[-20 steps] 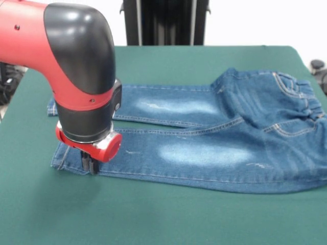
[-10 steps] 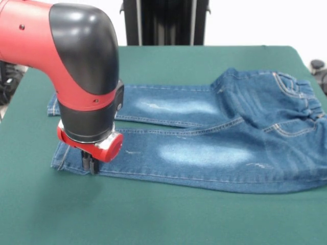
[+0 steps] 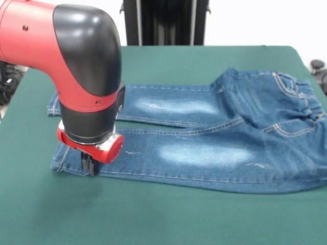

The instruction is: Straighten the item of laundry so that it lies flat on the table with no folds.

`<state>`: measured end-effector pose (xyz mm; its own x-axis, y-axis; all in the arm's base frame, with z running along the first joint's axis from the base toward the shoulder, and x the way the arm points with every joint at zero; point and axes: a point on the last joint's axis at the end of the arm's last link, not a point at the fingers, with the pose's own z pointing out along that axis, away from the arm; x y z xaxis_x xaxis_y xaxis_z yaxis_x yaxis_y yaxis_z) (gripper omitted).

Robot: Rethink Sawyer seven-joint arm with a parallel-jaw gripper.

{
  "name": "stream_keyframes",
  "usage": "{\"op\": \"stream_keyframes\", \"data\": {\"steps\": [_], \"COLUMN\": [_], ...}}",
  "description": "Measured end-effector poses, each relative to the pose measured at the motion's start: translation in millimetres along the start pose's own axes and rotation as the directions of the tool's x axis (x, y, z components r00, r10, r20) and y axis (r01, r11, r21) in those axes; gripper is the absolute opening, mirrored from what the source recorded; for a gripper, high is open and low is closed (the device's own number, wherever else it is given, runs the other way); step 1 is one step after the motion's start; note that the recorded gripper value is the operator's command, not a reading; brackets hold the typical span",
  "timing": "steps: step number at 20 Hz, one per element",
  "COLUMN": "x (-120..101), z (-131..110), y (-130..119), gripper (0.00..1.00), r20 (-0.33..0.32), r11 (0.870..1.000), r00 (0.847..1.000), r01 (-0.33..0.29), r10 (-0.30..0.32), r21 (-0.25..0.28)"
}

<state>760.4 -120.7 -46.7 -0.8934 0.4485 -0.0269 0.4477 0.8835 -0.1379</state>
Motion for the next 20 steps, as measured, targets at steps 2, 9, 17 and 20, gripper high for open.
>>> {"op": "stream_keyframes", "data": {"steps": [2,9,17,20], "x": [-0.5,1.1,2.3,1.4], "z": [-0.1,-0.3,-1.2,-1.1], "y": [0.2,2.2,3.2,2.0], "gripper": [0.00,0.00,0.00,0.00], "r20": [0.001,0.014,0.032,0.034], "r11": [1.000,1.000,0.999,0.999], "r00": [1.000,1.000,0.999,0.999], "r01": [0.000,0.012,0.026,0.025], "r10": [0.000,-0.012,-0.027,-0.027], "r21": [0.000,0.016,0.038,0.040]}}
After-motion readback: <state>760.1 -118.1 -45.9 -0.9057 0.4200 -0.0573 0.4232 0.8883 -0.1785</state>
